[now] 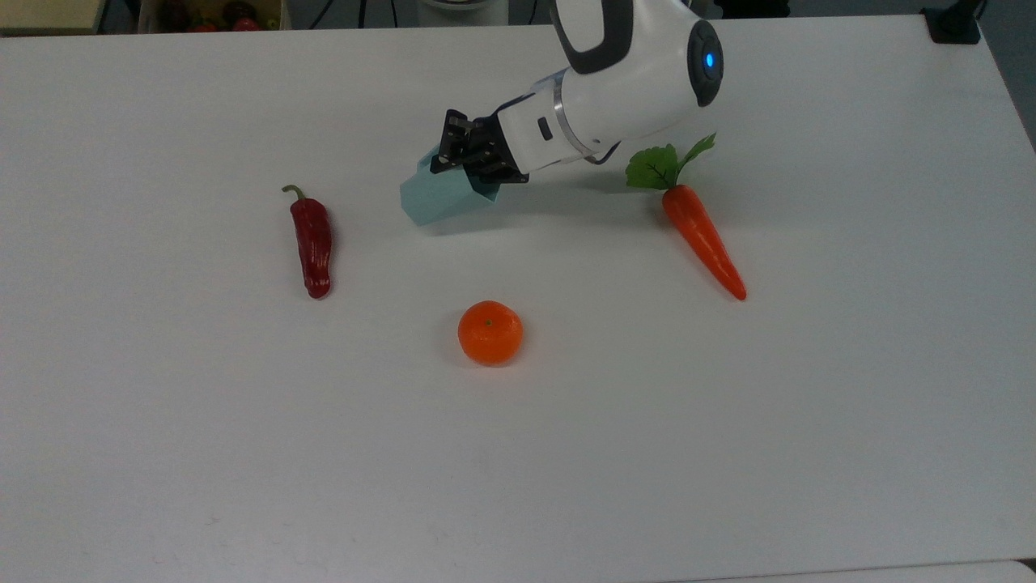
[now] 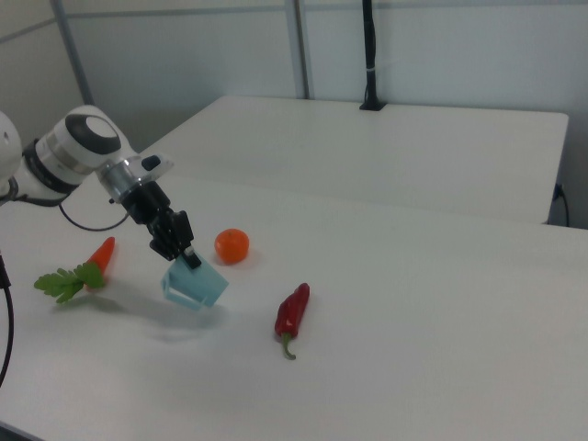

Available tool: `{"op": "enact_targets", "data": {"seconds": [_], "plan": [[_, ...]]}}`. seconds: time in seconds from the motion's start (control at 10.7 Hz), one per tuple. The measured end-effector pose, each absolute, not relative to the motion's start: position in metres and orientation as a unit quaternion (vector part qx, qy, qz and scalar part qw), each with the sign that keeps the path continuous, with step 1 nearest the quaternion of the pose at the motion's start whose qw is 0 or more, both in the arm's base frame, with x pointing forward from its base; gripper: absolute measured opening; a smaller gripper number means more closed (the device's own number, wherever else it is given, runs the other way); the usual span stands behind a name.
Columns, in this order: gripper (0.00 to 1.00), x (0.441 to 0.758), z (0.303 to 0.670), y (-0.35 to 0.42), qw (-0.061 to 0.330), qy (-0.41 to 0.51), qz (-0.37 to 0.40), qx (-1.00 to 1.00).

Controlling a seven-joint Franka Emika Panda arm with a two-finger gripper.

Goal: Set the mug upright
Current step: 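Rotate the held mug upward so its base faces the table, then lower the upright mug onto the table and open the gripper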

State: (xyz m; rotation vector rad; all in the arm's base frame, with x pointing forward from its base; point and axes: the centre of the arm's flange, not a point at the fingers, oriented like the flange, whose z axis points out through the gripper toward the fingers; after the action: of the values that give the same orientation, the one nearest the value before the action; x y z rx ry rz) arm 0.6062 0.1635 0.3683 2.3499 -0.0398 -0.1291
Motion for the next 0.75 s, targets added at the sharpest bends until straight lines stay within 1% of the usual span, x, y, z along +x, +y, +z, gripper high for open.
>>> {"op": "enact_targets", "data": {"seconds": [0.19, 0.28, 0.56, 0.75], "plan": [[0.11, 0.614, 0.402, 0.161, 0.281, -0.002, -0.066, 0.958], [0.11, 0.619, 0.41, 0.163, 0.23, 0.006, -0.06, 0.971], [0.11, 0.632, 0.405, 0.163, 0.125, 0.046, -0.05, 0.99], [0.11, 0.635, 0.392, 0.157, 0.079, 0.086, -0.065, 0.991]]}}
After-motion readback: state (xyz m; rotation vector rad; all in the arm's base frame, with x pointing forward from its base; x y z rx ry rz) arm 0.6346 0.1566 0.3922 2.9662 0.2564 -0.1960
